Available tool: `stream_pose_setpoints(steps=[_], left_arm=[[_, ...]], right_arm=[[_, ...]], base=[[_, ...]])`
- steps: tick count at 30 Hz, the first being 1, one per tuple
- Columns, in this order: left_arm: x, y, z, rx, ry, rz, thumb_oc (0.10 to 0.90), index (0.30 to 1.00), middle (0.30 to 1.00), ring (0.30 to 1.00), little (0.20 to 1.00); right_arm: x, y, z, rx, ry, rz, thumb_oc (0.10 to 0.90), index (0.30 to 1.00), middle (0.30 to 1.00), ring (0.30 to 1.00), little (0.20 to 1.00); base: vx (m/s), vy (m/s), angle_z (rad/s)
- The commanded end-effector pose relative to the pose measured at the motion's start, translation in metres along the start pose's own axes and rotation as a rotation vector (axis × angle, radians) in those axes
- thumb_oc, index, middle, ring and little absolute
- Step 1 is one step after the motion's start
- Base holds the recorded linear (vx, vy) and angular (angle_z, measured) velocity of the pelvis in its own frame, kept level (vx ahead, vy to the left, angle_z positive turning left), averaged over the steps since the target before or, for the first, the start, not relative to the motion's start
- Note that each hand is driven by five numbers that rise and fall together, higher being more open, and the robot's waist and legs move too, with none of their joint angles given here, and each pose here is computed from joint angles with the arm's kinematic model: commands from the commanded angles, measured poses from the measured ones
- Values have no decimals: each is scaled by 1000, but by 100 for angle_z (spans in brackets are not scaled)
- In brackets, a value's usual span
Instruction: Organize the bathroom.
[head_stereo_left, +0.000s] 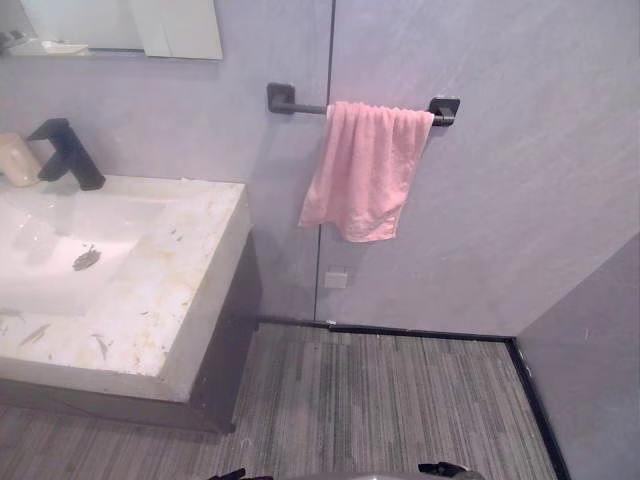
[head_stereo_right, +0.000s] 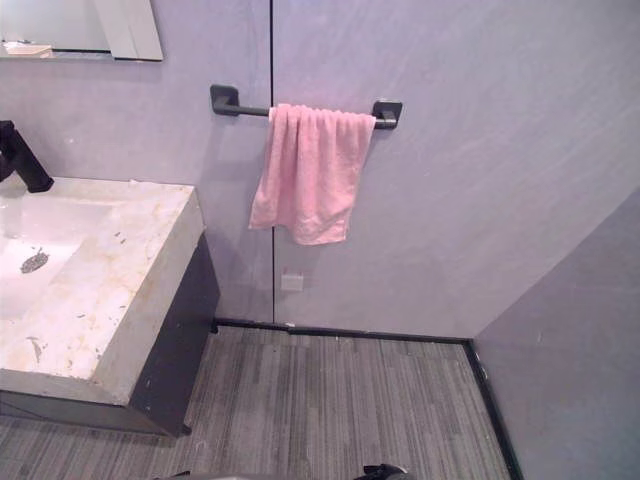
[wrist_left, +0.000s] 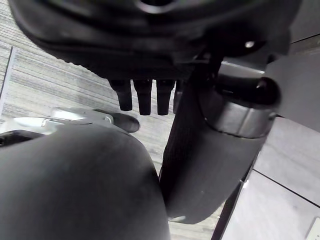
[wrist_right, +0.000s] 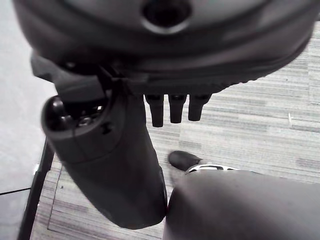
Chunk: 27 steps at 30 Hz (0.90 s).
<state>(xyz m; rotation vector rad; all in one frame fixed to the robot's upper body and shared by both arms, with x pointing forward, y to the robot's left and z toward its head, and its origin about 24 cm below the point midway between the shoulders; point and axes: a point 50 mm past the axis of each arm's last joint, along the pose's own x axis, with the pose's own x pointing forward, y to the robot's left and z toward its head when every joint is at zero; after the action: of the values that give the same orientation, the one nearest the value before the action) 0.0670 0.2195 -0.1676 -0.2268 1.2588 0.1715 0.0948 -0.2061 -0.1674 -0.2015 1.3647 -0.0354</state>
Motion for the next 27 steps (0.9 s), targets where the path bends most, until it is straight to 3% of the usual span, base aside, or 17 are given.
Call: stream_pose_setpoints(steps=[1, 20, 27], left_arm=[[3, -8, 3, 39, 16, -13, 800, 900, 900, 900, 900], [4, -7, 24, 134, 14, -11, 800, 900, 900, 900, 900], [4, -6, 29, 119, -7, -3, 800, 900, 900, 900, 900]], right_arm=[[-1, -10, -35, 1, 167, -31, 800, 900, 900, 900, 900], [-1, -28, -19, 130, 68, -119, 800, 900, 900, 900, 900], [-2, -35, -34, 124, 103, -114, 800, 900, 900, 900, 900]], base=[[30, 26, 0], [6, 68, -14], [161, -157, -6]])
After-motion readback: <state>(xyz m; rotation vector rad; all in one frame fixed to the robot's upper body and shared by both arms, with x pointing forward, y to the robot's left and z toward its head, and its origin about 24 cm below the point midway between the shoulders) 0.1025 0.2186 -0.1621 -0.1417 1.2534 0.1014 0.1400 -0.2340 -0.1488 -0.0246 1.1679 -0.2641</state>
